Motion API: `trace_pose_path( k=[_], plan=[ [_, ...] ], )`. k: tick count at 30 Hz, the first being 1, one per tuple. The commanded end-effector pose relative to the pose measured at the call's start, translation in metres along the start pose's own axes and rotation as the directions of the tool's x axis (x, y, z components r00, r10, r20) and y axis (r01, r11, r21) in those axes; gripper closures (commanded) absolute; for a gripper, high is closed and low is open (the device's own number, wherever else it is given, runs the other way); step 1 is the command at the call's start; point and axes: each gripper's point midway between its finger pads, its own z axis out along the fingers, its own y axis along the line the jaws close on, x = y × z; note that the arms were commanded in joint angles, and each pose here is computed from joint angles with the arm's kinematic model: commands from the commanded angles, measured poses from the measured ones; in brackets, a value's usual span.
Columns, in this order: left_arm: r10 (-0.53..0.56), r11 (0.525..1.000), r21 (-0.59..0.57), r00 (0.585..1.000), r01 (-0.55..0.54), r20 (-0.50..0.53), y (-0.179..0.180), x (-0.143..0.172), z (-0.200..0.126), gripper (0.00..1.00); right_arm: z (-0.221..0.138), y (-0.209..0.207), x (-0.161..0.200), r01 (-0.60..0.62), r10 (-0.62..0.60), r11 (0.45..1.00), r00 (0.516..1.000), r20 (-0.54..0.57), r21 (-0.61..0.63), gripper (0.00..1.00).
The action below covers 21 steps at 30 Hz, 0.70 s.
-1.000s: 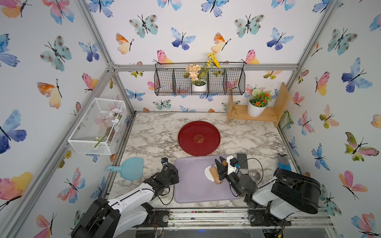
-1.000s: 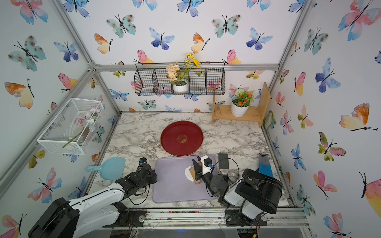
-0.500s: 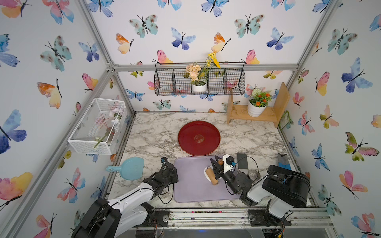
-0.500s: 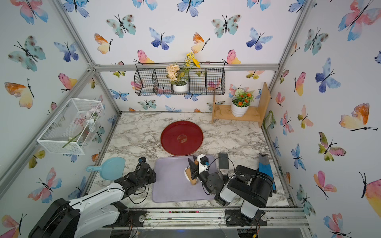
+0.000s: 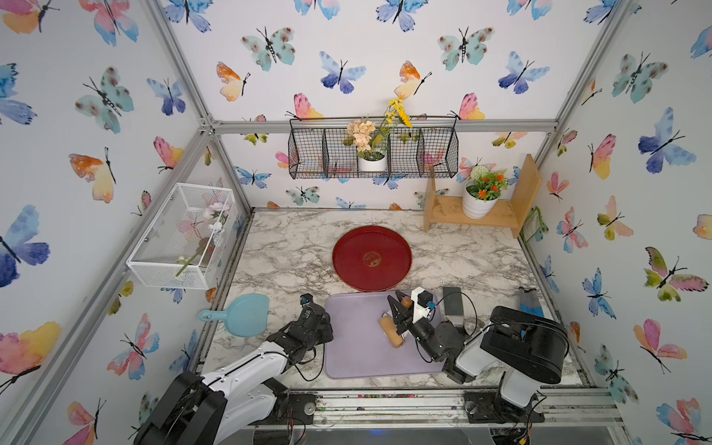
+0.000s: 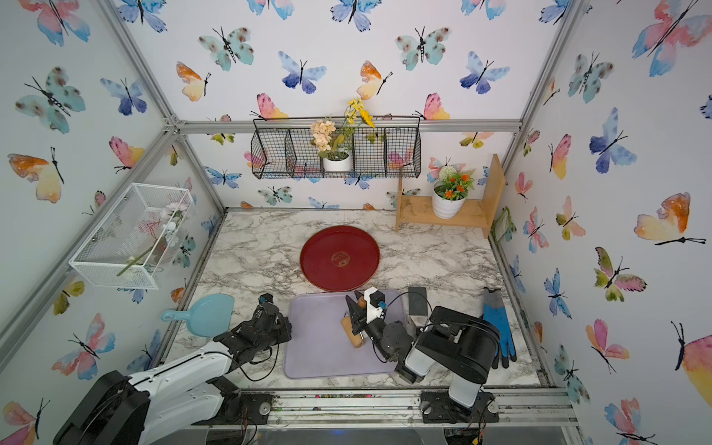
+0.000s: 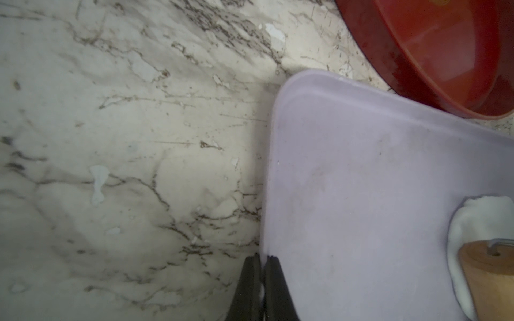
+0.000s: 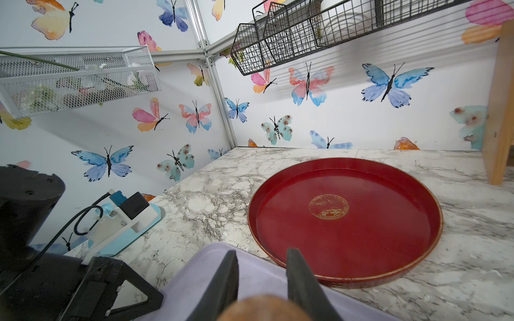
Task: Roll out the dumpling wrappers from the dough
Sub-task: Flatten out the dough on the work surface.
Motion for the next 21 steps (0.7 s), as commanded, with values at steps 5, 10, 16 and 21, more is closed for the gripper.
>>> trace_pose_path(
  k=[5,10,16,21],
  plan=[
    [-0.052,0.998,-0.016,0.998,0.053,0.034,0.005,-0.009,-0.001,1.00,-0.013,-0.002,0.078,0.059,-0.064,0.998,0.959,-0.275,-0.025,0.98],
    [-0.053,0.998,-0.015,0.998,0.054,0.035,0.004,-0.009,-0.002,1.00,-0.012,0.001,0.082,0.056,-0.063,0.998,0.957,-0.283,-0.033,0.98],
    [-0.054,0.998,-0.018,0.998,0.054,0.037,0.005,-0.010,-0.002,1.00,-0.009,-0.001,0.080,0.057,-0.058,0.998,0.960,-0.273,-0.012,0.98],
    [-0.058,0.998,-0.021,0.997,0.059,0.041,0.006,-0.012,-0.002,1.00,-0.006,-0.010,0.059,0.042,-0.027,0.997,0.977,-0.210,0.067,0.98]
  ],
)
